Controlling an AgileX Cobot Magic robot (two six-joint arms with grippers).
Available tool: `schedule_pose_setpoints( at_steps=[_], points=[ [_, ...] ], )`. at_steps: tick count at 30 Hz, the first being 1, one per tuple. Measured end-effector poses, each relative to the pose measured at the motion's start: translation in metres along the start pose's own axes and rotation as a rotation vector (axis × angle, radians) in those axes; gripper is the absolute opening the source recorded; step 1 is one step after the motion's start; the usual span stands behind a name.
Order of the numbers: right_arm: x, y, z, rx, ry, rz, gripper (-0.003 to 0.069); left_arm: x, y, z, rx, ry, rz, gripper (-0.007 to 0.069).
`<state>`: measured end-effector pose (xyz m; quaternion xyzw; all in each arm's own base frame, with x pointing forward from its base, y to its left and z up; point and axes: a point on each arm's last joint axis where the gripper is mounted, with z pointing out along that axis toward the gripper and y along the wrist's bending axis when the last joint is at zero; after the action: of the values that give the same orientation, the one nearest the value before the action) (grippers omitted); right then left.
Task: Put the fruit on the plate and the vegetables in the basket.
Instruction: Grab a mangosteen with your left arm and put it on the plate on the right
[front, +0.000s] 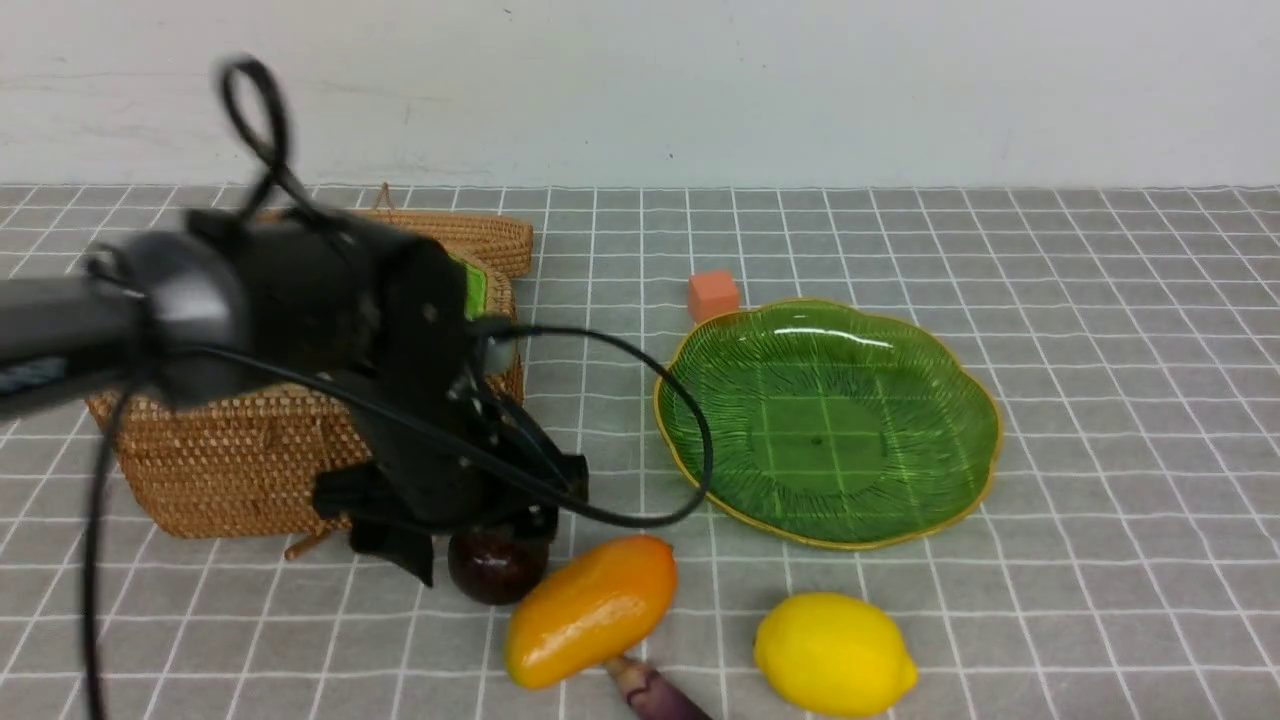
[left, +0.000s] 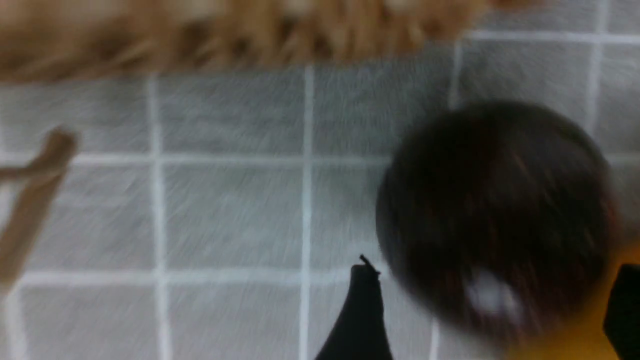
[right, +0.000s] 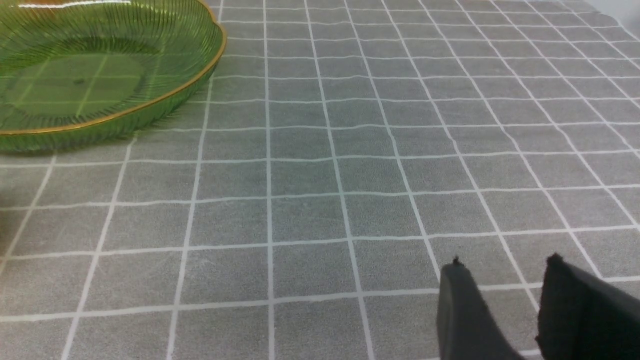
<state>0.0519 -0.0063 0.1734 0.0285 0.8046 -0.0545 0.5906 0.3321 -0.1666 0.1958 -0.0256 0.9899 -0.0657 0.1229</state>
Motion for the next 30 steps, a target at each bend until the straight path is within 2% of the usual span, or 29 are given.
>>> schedule_pose_setpoints(
  at_steps=[7,11,21,27,30],
  points=[
    [0.0,0.0,0.0,0.0,0.0,0.0,0.0241,-0.004,-0.002,0.01,0.013,-0.033,0.003,0.0574],
    [0.0,0.0,0.0,0.0,0.0,0.0,0.0241,-0.005,0.0,0.01,-0.006,-0.045,0.027,0.0529],
    [0.0,0.0,0.0,0.0,0.0,0.0,0.0241,-0.004,0.004,0.007,-0.047,-0.033,0.056,0.0528],
    [0.0,0.0,0.0,0.0,0.0,0.0,0.0241,-0.003,0.001,-0.019,0.007,-0.065,0.06,0.0528],
    [0.0,0.0,0.0,0.0,0.0,0.0,0.0241,-0.003,-0.004,-0.052,0.084,-0.11,0.078,0.0528]
  ],
)
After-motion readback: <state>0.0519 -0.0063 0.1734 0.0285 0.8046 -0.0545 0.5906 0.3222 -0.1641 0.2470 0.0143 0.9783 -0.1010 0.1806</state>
